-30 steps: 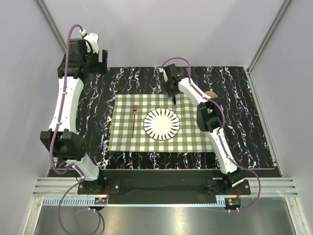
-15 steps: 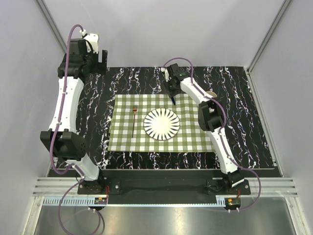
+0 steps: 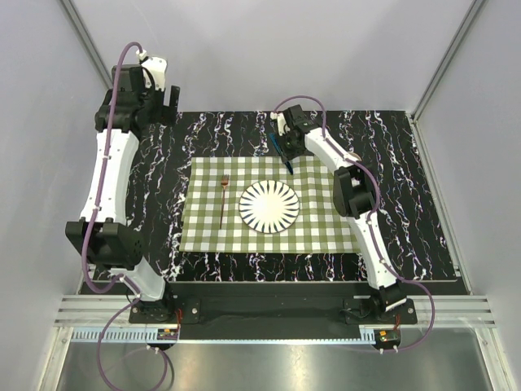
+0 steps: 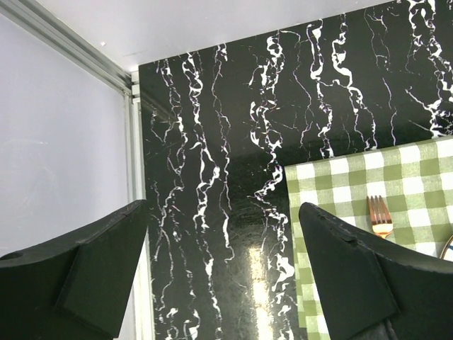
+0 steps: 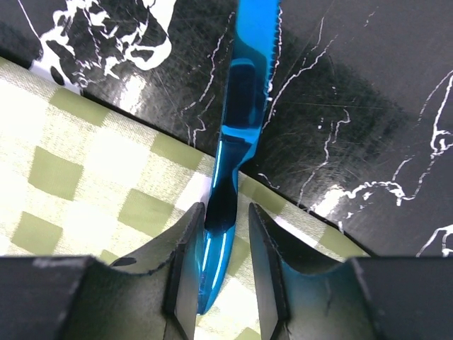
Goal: Set the dinner table for one person
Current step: Move the knife to the napkin.
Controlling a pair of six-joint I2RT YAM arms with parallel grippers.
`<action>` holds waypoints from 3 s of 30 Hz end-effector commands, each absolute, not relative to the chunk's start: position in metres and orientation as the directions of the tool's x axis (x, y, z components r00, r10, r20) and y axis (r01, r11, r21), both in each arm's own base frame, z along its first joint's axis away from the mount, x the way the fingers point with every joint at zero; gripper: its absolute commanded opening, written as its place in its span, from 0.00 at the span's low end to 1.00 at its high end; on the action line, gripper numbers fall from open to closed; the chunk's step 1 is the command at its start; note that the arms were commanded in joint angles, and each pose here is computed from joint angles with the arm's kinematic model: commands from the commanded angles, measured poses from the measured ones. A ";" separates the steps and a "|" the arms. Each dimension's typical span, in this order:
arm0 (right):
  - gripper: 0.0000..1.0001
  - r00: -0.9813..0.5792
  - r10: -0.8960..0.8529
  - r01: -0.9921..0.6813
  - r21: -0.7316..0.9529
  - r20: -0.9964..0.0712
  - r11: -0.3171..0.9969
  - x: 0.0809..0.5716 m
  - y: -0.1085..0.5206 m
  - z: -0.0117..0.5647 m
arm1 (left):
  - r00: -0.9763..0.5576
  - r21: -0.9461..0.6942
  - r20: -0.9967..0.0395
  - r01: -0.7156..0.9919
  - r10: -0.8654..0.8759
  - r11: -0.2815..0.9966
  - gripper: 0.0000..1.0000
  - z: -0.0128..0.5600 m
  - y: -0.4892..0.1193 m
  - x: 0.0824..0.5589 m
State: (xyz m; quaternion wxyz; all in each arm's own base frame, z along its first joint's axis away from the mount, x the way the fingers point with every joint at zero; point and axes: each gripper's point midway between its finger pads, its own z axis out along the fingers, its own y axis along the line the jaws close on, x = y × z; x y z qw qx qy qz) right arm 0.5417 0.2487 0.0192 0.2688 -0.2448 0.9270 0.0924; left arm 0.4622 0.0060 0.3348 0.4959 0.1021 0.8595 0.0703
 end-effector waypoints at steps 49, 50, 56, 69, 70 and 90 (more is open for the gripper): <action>0.00 -0.785 -0.489 -0.490 -0.101 -0.380 0.866 0.490 0.178 0.093 | -0.350 0.266 -0.892 0.109 0.287 0.958 0.94 0.390 -0.002 0.445; 0.00 -0.794 -0.476 -0.480 -0.092 -0.377 0.873 0.486 0.177 0.094 | -0.348 0.266 -0.892 0.110 0.288 0.958 0.94 0.390 -0.003 0.444; 0.00 -0.837 -0.368 -0.393 -0.022 -0.405 0.919 0.470 0.175 0.117 | -0.354 0.264 -0.888 0.127 0.292 0.956 0.94 0.385 -0.007 0.443; 0.00 -0.931 -0.202 -0.230 0.061 -0.304 0.971 0.424 0.162 0.085 | -0.354 0.272 -0.883 0.148 0.308 0.951 0.94 0.382 -0.016 0.443; 0.00 -0.939 -0.188 -0.215 0.063 -0.289 0.975 0.419 0.160 0.080 | -0.358 0.274 -0.881 0.150 0.310 0.950 0.94 0.380 -0.016 0.444; 0.00 -0.978 0.000 -0.024 0.113 -0.208 0.993 0.358 0.150 0.044 | -0.383 0.327 -0.833 0.243 0.399 0.914 0.94 0.361 -0.055 0.455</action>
